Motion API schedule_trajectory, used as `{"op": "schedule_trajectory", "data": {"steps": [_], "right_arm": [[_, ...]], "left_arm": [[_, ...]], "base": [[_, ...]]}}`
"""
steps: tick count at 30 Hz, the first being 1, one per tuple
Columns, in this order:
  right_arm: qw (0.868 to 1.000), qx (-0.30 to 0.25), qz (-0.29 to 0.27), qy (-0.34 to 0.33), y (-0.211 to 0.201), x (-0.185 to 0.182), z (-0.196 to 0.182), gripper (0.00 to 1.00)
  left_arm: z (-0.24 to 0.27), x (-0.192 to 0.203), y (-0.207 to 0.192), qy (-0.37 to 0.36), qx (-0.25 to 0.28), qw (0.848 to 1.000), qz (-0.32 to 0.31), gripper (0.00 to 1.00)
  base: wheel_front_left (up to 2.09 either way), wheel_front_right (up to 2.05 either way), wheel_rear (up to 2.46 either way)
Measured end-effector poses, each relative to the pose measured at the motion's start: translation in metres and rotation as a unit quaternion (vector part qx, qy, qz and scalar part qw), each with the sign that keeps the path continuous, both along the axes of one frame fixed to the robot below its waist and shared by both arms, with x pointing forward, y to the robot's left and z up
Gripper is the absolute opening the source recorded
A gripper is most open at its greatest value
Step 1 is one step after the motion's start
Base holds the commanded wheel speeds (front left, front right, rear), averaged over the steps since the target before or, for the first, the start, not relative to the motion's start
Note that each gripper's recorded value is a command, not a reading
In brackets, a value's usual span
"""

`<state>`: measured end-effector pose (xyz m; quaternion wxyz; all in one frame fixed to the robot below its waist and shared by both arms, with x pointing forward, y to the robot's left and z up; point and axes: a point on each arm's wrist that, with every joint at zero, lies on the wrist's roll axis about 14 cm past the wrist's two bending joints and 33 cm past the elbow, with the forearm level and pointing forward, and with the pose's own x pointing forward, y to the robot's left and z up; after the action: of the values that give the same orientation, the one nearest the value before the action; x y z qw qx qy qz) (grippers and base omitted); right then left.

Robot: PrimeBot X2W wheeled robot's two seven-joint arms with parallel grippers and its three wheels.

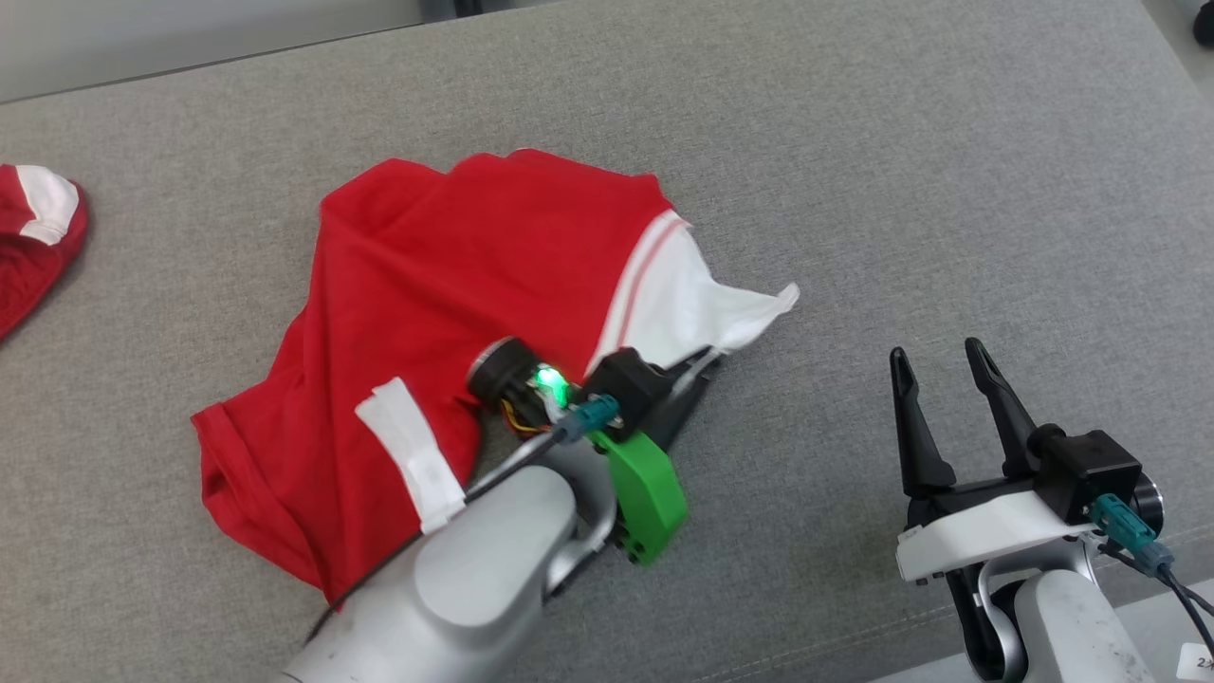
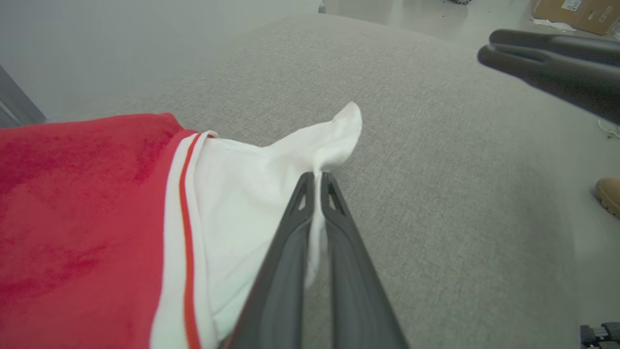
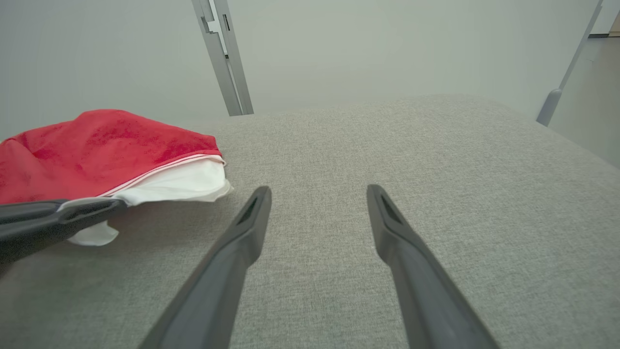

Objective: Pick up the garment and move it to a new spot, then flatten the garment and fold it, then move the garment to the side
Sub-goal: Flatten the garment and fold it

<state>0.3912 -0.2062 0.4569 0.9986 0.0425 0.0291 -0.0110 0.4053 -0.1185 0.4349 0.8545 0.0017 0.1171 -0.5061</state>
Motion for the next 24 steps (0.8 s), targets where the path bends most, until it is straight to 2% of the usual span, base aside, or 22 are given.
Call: {"op": "schedule_trajectory", "data": {"steps": [5,6,7,10,16,21,24], "right_arm": [[1.0,0.0,0.003,0.0,0.002,0.001,0.0,1.0],[1.0,0.0,0.004,0.0,0.002,0.001,-0.001,1.0],[1.0,0.001,0.005,0.001,0.003,0.001,-0.001,1.0],[1.0,0.001,0.006,0.002,0.004,0.001,-0.002,1.0],[1.0,0.001,-0.001,-0.001,-0.001,-0.001,0.001,1.0],[1.0,0.001,-0.011,-0.002,-0.007,-0.01,0.003,1.0],[1.0,0.0,-0.012,-0.005,-0.007,-0.014,0.005,1.0]], "left_arm": [[0.025,-0.051,-0.03,0.047,-0.066,0.995,-0.065,0.0],[0.026,-0.054,-0.029,0.044,-0.067,0.994,-0.071,0.78],[0.025,-0.055,-0.028,0.046,-0.069,0.994,-0.072,1.0],[0.016,-0.058,-0.023,0.063,-0.067,0.994,-0.066,1.0],[0.029,-0.056,-0.015,0.08,-0.119,0.989,-0.03,1.0],[0.031,-0.019,0.04,0.069,-0.13,0.984,0.101,1.0],[0.026,-0.006,0.08,0.057,-0.113,0.977,0.173,1.0]], "base": [[0.0,0.0,0.0],[0.0,0.0,0.0],[0.0,0.0,0.0],[0.0,0.0,0.0],[0.0,0.0,0.0],[0.0,0.0,0.0],[0.0,0.0,0.0]]}}
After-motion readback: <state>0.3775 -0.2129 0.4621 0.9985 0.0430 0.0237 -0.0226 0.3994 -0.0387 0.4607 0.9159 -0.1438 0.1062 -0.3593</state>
